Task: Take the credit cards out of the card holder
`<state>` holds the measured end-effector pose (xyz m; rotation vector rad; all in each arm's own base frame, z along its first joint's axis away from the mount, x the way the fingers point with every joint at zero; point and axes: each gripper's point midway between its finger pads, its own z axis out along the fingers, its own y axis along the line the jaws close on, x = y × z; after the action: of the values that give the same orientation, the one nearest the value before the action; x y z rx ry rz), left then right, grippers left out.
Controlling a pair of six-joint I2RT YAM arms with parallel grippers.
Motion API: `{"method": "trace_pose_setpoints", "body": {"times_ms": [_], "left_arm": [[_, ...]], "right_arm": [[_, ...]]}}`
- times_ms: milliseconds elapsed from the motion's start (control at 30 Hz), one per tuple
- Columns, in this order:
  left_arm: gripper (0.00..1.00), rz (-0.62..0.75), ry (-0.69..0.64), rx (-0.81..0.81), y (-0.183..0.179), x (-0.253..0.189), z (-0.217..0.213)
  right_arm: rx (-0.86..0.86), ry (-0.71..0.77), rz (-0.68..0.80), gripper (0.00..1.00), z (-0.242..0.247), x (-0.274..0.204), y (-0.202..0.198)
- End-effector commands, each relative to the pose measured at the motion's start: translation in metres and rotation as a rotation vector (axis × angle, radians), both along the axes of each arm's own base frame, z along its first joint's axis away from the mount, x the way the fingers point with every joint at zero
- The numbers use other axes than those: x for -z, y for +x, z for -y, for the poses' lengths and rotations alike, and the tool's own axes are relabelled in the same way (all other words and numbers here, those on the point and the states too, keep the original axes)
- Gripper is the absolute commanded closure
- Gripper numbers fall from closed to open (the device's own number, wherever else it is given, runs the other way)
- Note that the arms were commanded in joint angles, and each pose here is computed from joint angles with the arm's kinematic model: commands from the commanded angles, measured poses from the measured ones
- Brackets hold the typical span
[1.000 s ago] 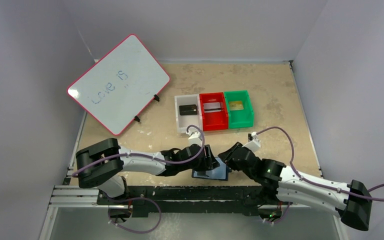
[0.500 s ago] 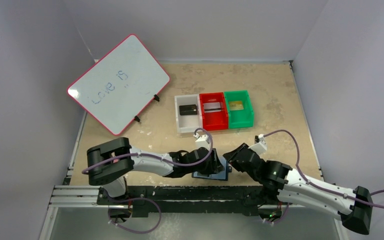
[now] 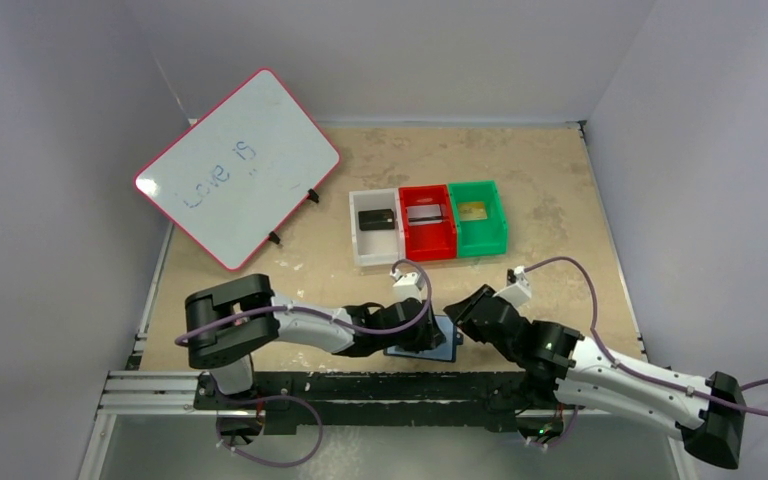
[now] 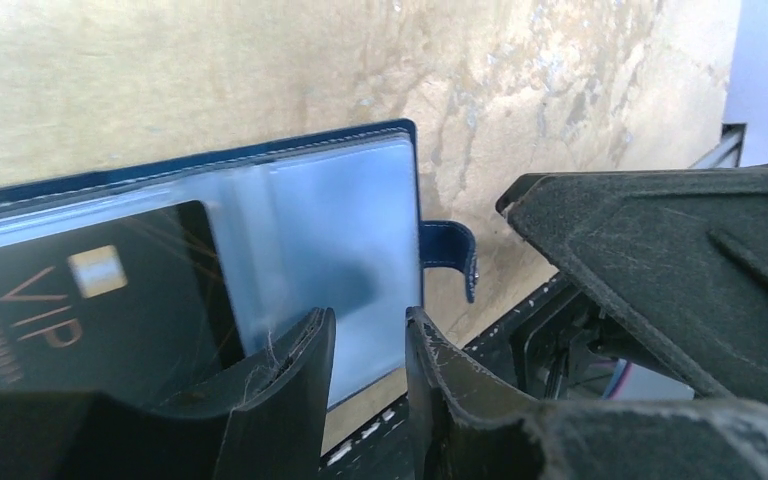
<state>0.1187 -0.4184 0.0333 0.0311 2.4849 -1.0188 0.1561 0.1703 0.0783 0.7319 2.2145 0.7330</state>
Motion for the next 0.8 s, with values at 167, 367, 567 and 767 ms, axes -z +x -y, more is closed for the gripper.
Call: {"method": "trace_pose_setpoints", "body": {"times_ms": [167, 367, 567, 767], "left_arm": [[0.68, 0.194, 0.028, -0.167, 0.032, -0.059, -0.048], [0.67, 0.238, 0.135, -0.266, 0.040, -0.061, -0.096], [0.66, 0.245, 0.233, -0.330, 0.042, -0.052, -0.129], [0.59, 0.252, 0.227, -0.371, 0.044, -0.056, -0.148]], "right_arm": [[-0.086, 0.056, 0.072, 0.66, -0.028, -0.016, 0.008], [-0.195, 0.090, 0.095, 0.68, -0.046, -0.016, 0.002], [-0.297, 0.111, 0.033, 0.68, -0.065, 0.001, -0.012], [-0.357, 0.105, -0.039, 0.68, -0.076, 0.023, -0.022]]}}
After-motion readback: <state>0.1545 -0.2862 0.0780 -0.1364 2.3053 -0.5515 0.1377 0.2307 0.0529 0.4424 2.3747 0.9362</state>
